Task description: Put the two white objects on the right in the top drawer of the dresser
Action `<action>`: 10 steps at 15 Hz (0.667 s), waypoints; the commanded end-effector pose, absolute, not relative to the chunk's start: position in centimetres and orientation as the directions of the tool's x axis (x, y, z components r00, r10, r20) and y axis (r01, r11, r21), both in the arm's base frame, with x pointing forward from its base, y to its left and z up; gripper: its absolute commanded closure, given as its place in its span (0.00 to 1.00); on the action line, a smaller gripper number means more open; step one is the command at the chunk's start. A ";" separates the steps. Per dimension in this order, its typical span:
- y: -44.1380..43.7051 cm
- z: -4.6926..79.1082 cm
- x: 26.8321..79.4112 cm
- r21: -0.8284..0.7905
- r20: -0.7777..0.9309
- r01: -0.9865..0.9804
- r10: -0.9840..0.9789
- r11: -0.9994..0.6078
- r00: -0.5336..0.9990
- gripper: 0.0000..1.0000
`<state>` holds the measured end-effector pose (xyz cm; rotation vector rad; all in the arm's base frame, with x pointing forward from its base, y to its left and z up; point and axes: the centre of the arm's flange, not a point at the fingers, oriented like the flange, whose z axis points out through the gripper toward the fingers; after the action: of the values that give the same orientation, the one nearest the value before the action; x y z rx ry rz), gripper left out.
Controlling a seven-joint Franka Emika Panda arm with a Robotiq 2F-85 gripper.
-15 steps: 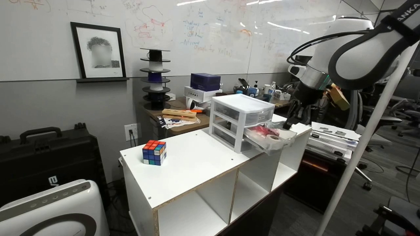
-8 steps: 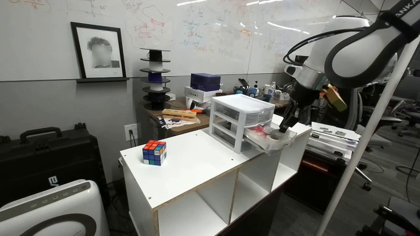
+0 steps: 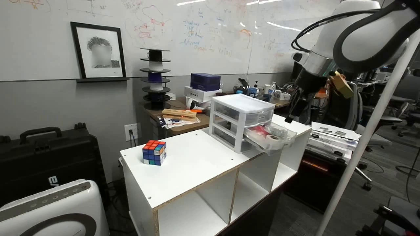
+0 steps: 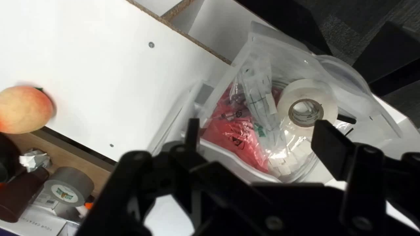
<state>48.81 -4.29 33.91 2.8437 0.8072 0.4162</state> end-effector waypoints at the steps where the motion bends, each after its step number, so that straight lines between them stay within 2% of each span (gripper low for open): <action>1: -4.2 38.9 45.1 0.198 0.190 0.456 0.491 -0.867 0.850 0.00; 5: -4.9 38.8 41.6 0.115 0.098 0.416 0.427 -0.902 0.899 0.00; 10: -7.0 35.5 41.6 0.051 0.058 0.311 0.313 -0.949 0.948 0.00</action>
<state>41.67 -6.24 36.65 3.0147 0.5850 0.1060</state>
